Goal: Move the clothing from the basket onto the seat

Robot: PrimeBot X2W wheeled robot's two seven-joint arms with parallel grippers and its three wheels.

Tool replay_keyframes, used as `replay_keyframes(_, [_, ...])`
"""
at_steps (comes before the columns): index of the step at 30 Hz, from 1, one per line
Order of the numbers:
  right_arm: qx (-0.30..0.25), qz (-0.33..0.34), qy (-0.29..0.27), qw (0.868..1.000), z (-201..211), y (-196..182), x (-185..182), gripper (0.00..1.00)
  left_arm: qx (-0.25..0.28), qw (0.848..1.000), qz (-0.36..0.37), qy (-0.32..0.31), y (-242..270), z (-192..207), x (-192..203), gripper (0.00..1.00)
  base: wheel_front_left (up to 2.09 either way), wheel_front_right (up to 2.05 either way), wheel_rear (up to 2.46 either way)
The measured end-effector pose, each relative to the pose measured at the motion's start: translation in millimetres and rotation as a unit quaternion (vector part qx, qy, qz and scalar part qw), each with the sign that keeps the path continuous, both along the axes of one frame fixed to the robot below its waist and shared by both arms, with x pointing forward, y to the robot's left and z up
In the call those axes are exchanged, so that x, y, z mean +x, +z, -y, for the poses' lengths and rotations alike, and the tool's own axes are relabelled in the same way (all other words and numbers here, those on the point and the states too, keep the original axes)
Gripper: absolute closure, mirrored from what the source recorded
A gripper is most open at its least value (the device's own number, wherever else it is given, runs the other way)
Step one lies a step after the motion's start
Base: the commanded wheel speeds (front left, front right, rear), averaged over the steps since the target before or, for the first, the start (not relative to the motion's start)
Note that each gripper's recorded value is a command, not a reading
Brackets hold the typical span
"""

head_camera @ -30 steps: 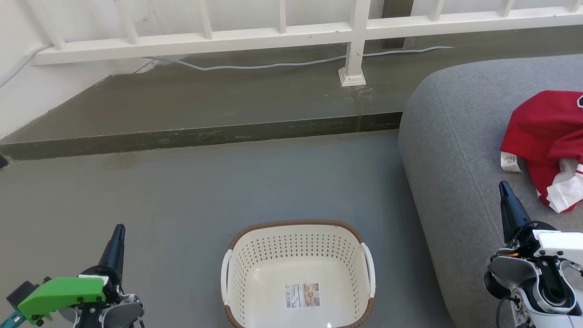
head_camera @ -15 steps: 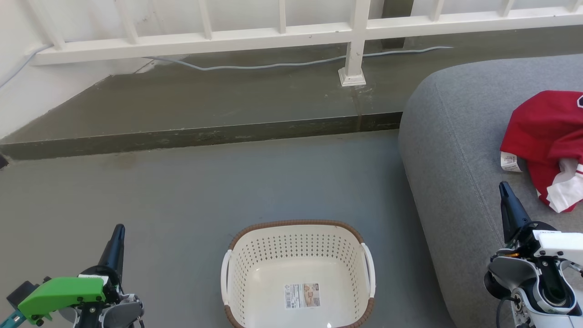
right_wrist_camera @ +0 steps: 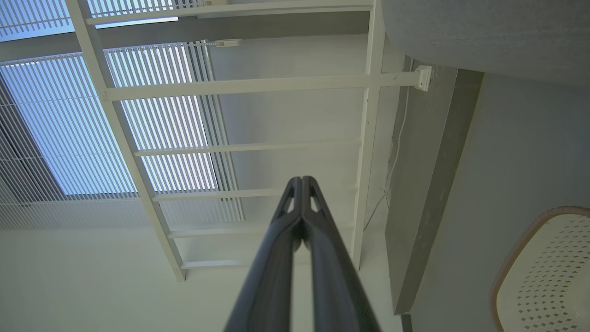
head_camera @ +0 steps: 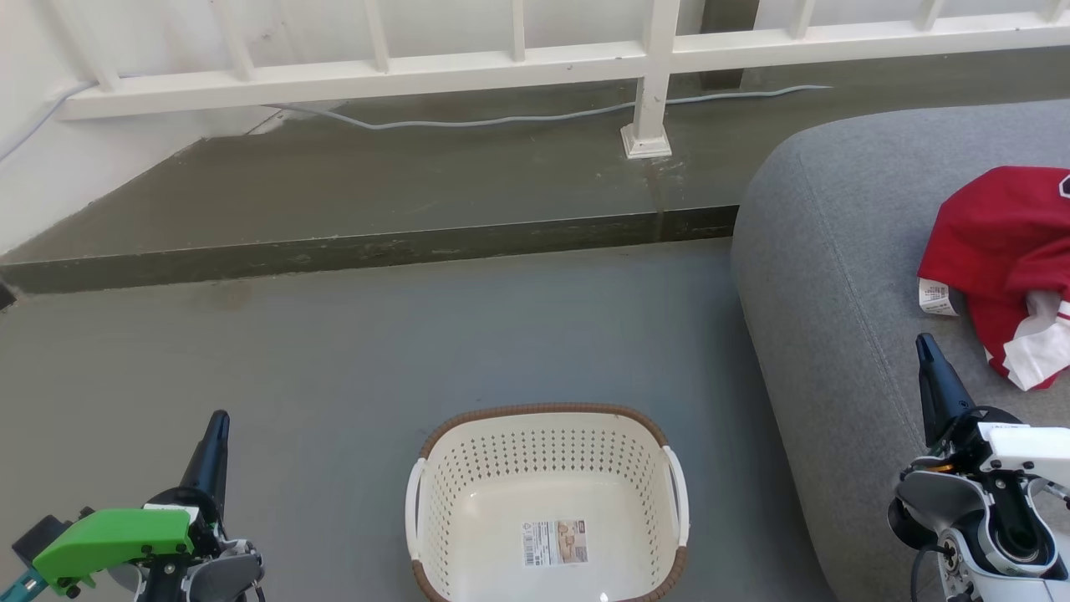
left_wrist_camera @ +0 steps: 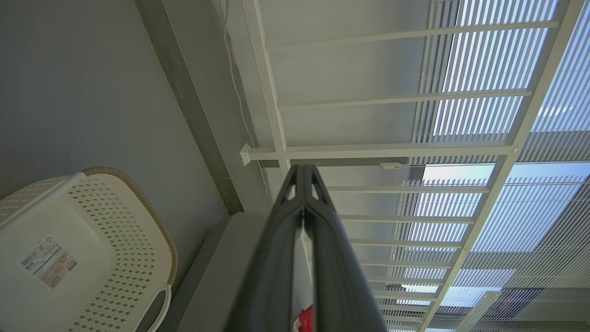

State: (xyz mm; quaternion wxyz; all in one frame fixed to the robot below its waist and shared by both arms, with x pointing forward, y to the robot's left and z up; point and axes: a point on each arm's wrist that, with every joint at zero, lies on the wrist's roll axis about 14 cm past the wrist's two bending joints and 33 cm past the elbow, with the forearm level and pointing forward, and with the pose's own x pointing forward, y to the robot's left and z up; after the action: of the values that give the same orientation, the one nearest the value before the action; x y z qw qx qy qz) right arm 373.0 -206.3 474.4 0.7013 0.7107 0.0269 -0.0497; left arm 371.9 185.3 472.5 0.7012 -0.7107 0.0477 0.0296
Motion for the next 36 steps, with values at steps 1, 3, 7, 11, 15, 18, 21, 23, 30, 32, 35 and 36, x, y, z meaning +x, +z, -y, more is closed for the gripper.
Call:
replay_keyframes(1, [0.0,0.0,0.0,1.0,0.0,0.0,0.0,1.0,0.0,1.0,0.0,0.0,0.0,0.0,0.0,1.0,0.0,0.0,0.0])
replay_keyframes(3, [0.0,0.0,0.0,1.0,0.0,0.0,0.0,1.0,0.0,1.0,0.0,0.0,0.0,-0.1,0.0,1.0,0.0,0.0,0.0])
replay_keyframes(7, [0.0,0.0,0.0,1.0,0.0,-0.1,0.0,1.0,0.0,1.0,0.0,0.0,0.0,-0.1,0.0,1.0,0.0,0.0,0.0])
replay_keyframes(11, [0.001,0.0,0.0,1.0,0.0,-0.1,0.0,1.0,0.0,1.0,0.0,0.001,-0.1,-0.3,0.0,1.0,0.0,0.0,0.0])
replay_keyframes(15, [0.001,0.0,-0.001,1.0,0.0,-0.1,0.0,1.0,0.0,1.0,0.0,0.001,-0.1,-0.3,0.0,1.0,0.0,0.0,0.0])
replay_keyframes(18, [0.001,0.0,0.001,1.0,-0.3,0.0,0.0,1.0,0.0,1.0,0.0,0.001,-0.1,-0.5,0.0,1.0,0.0,0.0,0.0])
replay_keyframes(21, [0.001,0.0,0.001,1.0,-0.3,0.0,0.0,1.0,0.0,1.0,0.0,0.001,-0.1,-0.5,0.0,1.0,0.0,0.0,0.0])
replay_keyframes(23, [0.001,0.0,0.001,1.0,-0.3,0.0,0.0,1.0,0.0,1.0,0.0,0.001,-0.1,-0.5,0.0,1.0,0.0,0.0,0.0])
replay_keyframes(30, [0.002,0.0,0.0,1.0,-0.5,-0.1,0.0,1.0,0.0,1.0,0.0,0.001,-0.2,-0.5,0.0,1.0,0.0,0.0,0.0])
replay_keyframes(32, [0.003,0.0,0.0,1.0,-0.6,0.0,0.0,1.0,0.0,1.0,0.0,0.001,-0.1,-0.6,0.0,1.0,0.0,0.0,0.0])
replay_keyframes(35, [0.003,0.0,0.0,1.0,-0.5,0.0,0.0,1.0,0.0,1.0,0.0,0.001,-0.2,-0.7,0.0,1.0,0.0,0.0,0.0])
replay_keyframes(36, [0.003,0.0,0.0,1.0,-0.4,0.0,0.0,1.0,0.0,1.0,0.0,0.001,-0.2,-0.7,0.0,1.0,0.0,0.0,0.0])
